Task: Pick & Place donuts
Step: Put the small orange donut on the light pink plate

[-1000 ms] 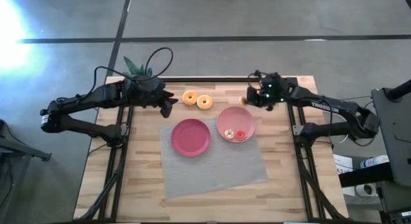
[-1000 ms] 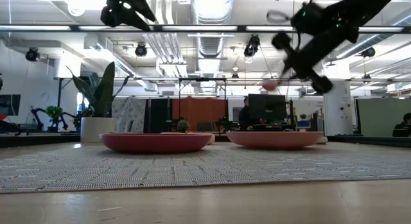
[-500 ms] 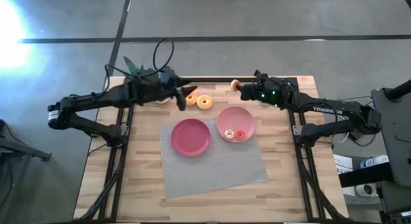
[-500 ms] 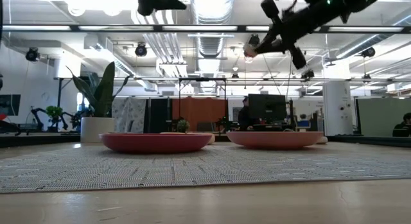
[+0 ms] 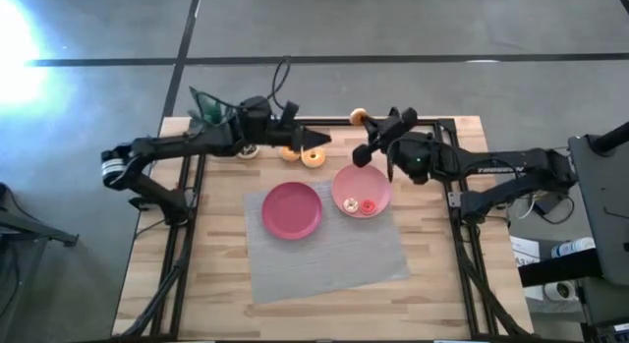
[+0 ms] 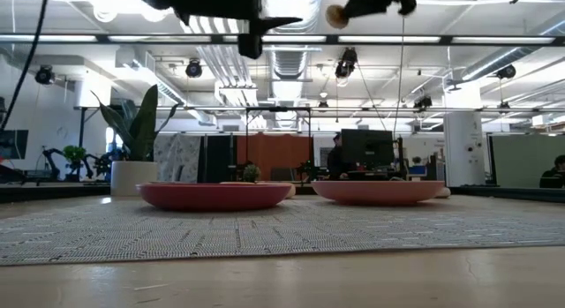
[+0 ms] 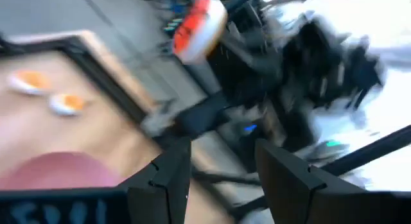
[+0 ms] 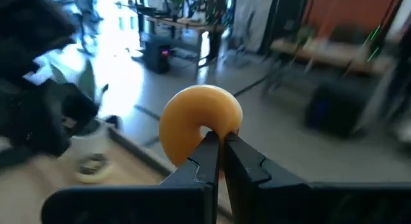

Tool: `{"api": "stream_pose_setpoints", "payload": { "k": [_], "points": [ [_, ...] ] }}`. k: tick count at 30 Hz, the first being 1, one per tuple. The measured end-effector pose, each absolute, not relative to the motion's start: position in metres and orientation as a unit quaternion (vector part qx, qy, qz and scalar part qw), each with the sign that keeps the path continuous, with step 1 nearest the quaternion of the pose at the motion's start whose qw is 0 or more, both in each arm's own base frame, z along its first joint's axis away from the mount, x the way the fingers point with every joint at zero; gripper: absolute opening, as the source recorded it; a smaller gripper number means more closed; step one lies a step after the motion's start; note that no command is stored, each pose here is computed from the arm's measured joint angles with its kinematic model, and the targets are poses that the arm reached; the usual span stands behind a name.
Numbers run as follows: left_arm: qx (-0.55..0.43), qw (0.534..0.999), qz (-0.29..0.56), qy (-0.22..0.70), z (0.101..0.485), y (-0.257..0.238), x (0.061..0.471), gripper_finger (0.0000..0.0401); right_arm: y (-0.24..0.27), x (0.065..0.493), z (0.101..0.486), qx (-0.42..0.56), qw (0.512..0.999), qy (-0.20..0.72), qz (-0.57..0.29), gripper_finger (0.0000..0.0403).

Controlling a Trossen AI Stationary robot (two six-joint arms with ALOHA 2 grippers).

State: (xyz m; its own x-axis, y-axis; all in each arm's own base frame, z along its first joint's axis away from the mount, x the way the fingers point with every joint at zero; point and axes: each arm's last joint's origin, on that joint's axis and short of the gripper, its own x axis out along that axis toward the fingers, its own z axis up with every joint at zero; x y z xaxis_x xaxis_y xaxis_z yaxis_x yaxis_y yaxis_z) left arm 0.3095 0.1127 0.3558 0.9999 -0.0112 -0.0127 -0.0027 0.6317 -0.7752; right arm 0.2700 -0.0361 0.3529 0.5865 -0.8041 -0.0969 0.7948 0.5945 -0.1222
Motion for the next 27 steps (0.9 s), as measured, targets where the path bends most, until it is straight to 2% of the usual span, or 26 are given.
{"api": "stream_pose_setpoints", "payload": {
  "k": [6, 10, 14, 17, 21, 27],
  "points": [
    [-0.525, 0.846, -0.084, -0.037, 0.358, 0.139, 0.314, 0.0146, -0.021, 0.282, 0.373, -0.189, 0.871, 0.129, -0.435, 0.0009],
    [-0.577, 0.802, -0.146, -0.057, 0.360, 0.149, 0.316, 0.0146, -0.019, 0.287, 0.377, -0.263, 0.851, 0.164, -0.423, 0.0009],
    [-0.617, 0.766, -0.172, -0.057, 0.357, 0.157, 0.317, 0.0146, -0.019, 0.289, 0.381, -0.314, 0.830, 0.187, -0.421, 0.0009],
    [-0.620, 0.765, -0.169, -0.047, 0.351, 0.162, 0.319, 0.0146, -0.019, 0.290, 0.387, -0.307, 0.833, 0.176, -0.425, 0.0009],
    [-0.568, 0.805, -0.159, -0.061, 0.351, 0.164, 0.318, 0.0146, -0.019, 0.287, 0.395, -0.286, 0.840, 0.154, -0.434, 0.0009],
    [-0.617, 0.768, -0.168, -0.042, 0.351, 0.166, 0.318, 0.0146, -0.019, 0.288, 0.394, -0.338, 0.822, 0.180, -0.422, 0.0009]
  ]
}}
